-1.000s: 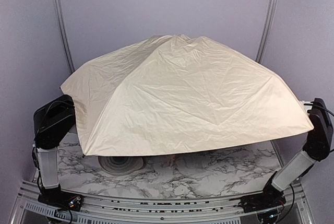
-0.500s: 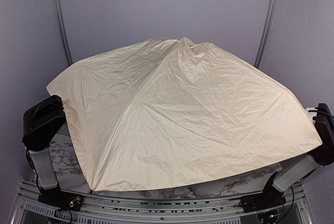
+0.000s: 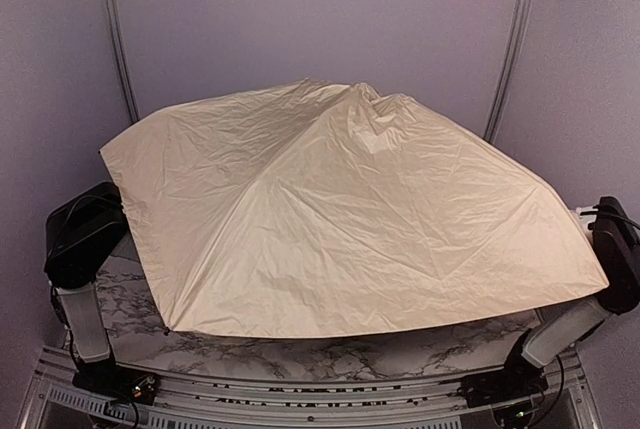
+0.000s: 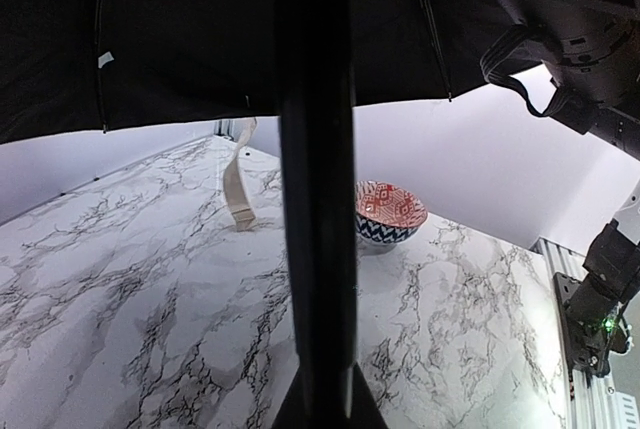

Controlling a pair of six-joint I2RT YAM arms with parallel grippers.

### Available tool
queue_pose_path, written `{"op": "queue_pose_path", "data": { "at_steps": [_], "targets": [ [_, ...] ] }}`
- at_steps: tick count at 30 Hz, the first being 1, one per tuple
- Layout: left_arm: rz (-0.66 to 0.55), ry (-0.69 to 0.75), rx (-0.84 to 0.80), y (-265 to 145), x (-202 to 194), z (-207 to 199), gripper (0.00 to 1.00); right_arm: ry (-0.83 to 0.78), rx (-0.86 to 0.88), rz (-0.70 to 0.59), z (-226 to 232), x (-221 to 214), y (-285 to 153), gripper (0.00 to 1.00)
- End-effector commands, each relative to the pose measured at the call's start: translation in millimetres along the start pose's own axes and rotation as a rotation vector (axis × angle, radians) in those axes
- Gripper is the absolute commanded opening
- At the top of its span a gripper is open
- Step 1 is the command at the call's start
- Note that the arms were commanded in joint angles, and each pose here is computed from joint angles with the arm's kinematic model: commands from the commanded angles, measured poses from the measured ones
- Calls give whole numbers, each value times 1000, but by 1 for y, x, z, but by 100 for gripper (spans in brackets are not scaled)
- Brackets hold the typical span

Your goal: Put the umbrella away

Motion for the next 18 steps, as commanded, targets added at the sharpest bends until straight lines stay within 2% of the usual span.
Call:
{"op": "queue_pose_path", "data": {
  "at_steps": [1, 18],
  "targets": [
    [-610, 166, 27, -21, 151, 0, 0, 50, -45, 583, -12, -142, -39, 10],
    [-567, 116, 103, -10, 156, 18, 0, 30, -108, 628, -10, -157, -48, 13]
  ]
}}
Point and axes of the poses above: each gripper's point midway between its finger pads, its own y axis out along the fingers, its own z axis along the line the jaws close on, x = y × z, the point moved 7 cm from there along -y, back along the fingers, and after that the axes turned 12 degrees about y, right-handed, at the moved point
